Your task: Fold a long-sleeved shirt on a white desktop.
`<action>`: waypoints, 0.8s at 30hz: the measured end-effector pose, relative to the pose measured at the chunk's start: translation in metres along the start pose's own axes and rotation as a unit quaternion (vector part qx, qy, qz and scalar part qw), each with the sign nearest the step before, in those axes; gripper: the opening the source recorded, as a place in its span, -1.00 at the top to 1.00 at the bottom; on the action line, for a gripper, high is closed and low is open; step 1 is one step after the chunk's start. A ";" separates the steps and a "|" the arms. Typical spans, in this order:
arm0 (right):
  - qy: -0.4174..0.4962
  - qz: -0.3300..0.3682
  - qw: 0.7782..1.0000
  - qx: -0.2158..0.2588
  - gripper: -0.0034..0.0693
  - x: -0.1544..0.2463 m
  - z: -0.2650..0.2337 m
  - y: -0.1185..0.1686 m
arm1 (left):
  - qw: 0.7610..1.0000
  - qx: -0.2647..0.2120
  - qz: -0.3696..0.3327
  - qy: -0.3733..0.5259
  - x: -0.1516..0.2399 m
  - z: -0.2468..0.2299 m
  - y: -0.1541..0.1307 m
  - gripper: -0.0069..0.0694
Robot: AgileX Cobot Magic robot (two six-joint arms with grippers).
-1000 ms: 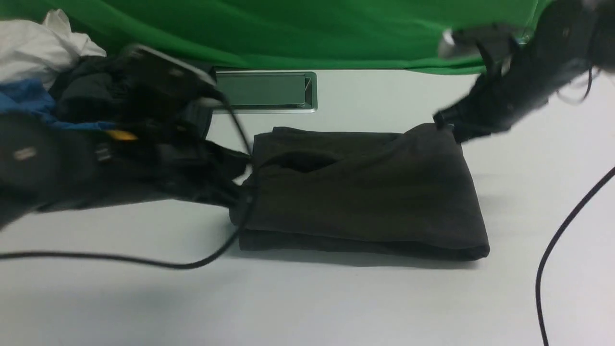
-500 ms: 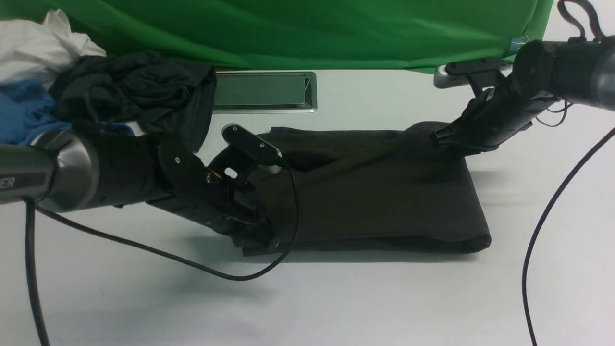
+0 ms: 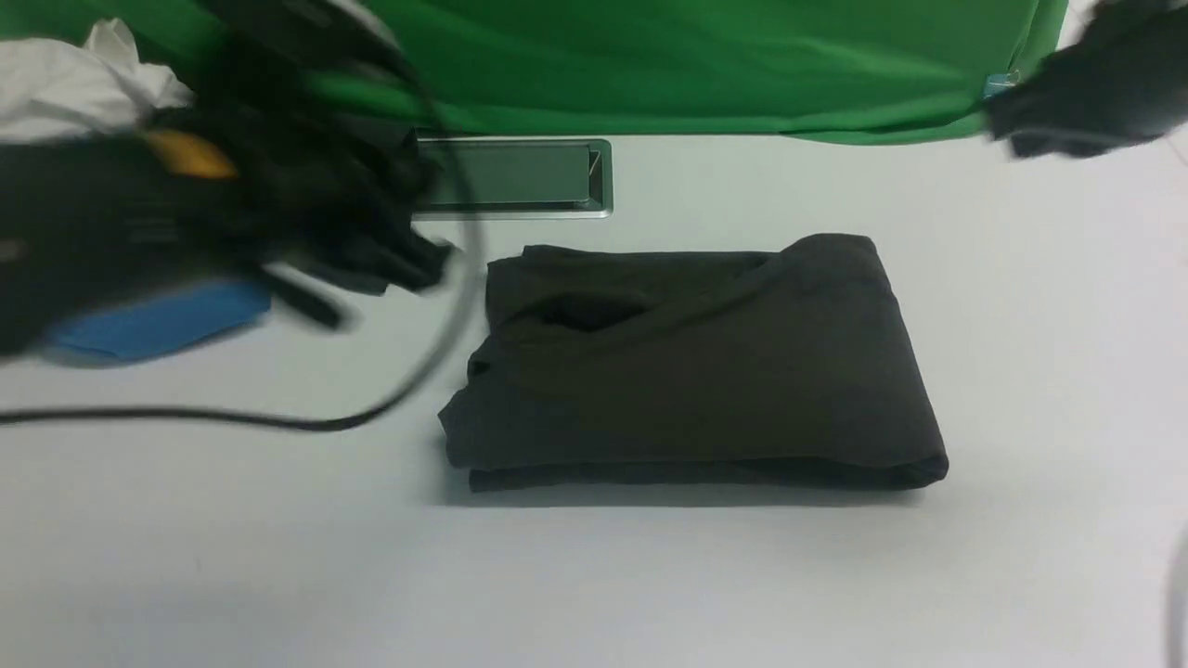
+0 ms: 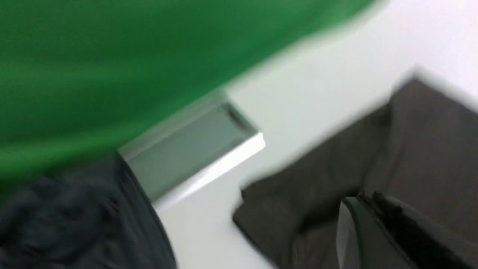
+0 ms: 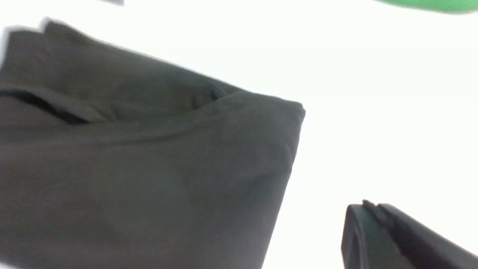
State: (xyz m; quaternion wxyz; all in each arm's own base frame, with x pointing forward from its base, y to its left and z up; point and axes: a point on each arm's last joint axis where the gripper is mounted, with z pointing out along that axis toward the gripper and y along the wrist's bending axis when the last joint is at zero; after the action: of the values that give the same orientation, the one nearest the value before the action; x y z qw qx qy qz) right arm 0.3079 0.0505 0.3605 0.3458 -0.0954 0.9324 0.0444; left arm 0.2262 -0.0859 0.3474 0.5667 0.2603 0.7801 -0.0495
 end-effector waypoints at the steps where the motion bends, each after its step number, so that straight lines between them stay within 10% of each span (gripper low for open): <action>1: -0.010 0.007 1.000 0.000 0.77 0.008 -0.016 0.001 | 1.000 -0.006 0.003 -0.021 -0.001 -0.019 -0.001 0.77; 12: -0.069 0.044 0.997 -0.006 0.77 0.120 -0.129 0.012 | 0.989 -0.016 -0.007 -0.147 0.085 -0.150 -0.037 0.77; 24: -0.309 0.092 0.946 -0.016 0.74 0.198 -0.144 0.014 | 0.978 -0.034 -0.001 -0.204 0.135 -0.164 -0.050 0.77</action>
State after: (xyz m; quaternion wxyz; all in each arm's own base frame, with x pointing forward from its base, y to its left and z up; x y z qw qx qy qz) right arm 0.0666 0.0135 0.3407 0.6101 0.0033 0.7834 0.1185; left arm 0.0317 -0.0207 0.2713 0.7225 0.2243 0.6495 -0.0761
